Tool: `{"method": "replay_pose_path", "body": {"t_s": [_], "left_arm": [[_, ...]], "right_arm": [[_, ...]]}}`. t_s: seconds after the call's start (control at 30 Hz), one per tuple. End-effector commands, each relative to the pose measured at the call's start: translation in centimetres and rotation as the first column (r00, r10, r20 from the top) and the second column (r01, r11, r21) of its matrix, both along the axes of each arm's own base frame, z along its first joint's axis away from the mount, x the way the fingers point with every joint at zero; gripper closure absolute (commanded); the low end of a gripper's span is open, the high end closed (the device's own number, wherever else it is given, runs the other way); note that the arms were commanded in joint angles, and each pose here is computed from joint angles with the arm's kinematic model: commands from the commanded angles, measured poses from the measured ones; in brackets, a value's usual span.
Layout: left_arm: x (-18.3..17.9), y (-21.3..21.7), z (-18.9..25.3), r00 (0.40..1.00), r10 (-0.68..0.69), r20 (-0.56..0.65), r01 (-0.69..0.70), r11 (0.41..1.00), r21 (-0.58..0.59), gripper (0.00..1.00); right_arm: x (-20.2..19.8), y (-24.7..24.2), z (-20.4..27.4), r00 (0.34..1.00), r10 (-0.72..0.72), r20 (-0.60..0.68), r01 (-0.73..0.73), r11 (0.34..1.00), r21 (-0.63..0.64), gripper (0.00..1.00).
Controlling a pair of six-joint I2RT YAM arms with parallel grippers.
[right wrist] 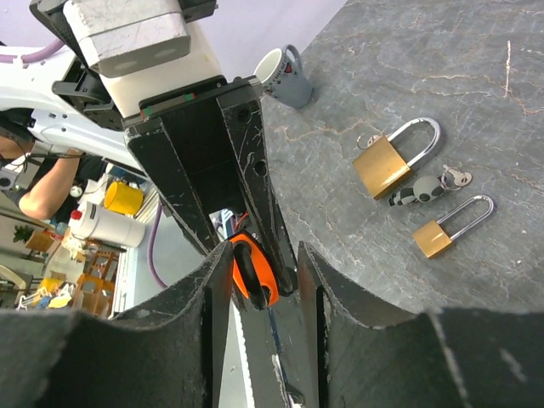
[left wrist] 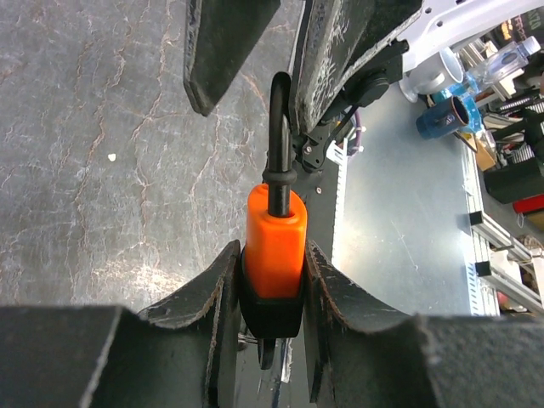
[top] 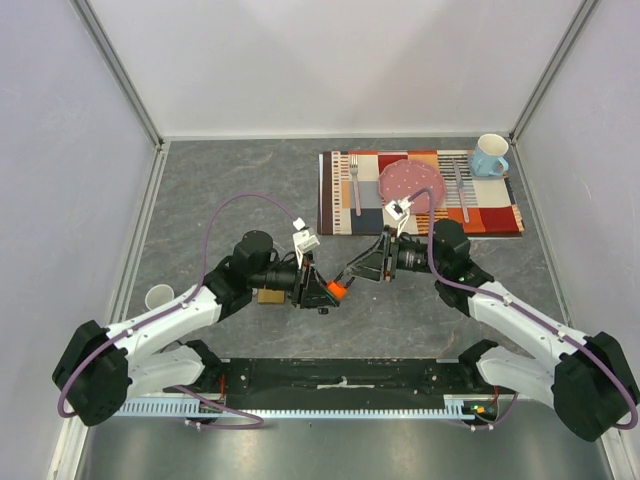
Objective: Lock with the key
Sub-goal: Lock the lock.
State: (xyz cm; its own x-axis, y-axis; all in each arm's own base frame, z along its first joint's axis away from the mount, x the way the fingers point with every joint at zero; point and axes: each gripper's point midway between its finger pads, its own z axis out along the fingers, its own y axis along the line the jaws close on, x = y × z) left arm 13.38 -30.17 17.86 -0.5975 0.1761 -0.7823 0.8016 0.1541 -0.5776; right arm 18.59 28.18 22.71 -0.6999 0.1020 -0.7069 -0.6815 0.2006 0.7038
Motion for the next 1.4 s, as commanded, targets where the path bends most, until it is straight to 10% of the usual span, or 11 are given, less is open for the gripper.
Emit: {"method": "replay_pose_path", "body": {"t_s": [0.0, 0.2, 0.5, 1.37], "left_arm": [[0.2, -0.8, 4.0, 0.997, -0.036, 0.063, 0.043, 0.993, -0.107, 0.98], [0.0, -0.9, 4.6, 0.997, -0.042, 0.06, 0.05, 0.99, -0.13, 0.98], [-0.5, -1.1, 5.0, 0.996, -0.076, 0.049, 0.083, 0.983, -0.162, 0.98], [-2.4, -1.1, 7.6, 0.979, -0.187, 0.084, 0.203, 0.942, -0.267, 0.98]], "right_arm": [[-0.8, 0.3, 1.2, 0.995, 0.047, 0.09, -0.05, 0.998, 0.025, 0.59], [-1.4, 0.6, 1.3, 0.992, 0.069, 0.106, -0.072, 0.997, 0.025, 0.64], [-1.7, 0.6, 1.1, 0.989, 0.06, 0.137, -0.065, 0.997, 0.03, 0.98], [-3.2, 1.7, 0.6, 0.979, 0.119, 0.165, -0.129, 0.99, 0.052, 1.0]]}}
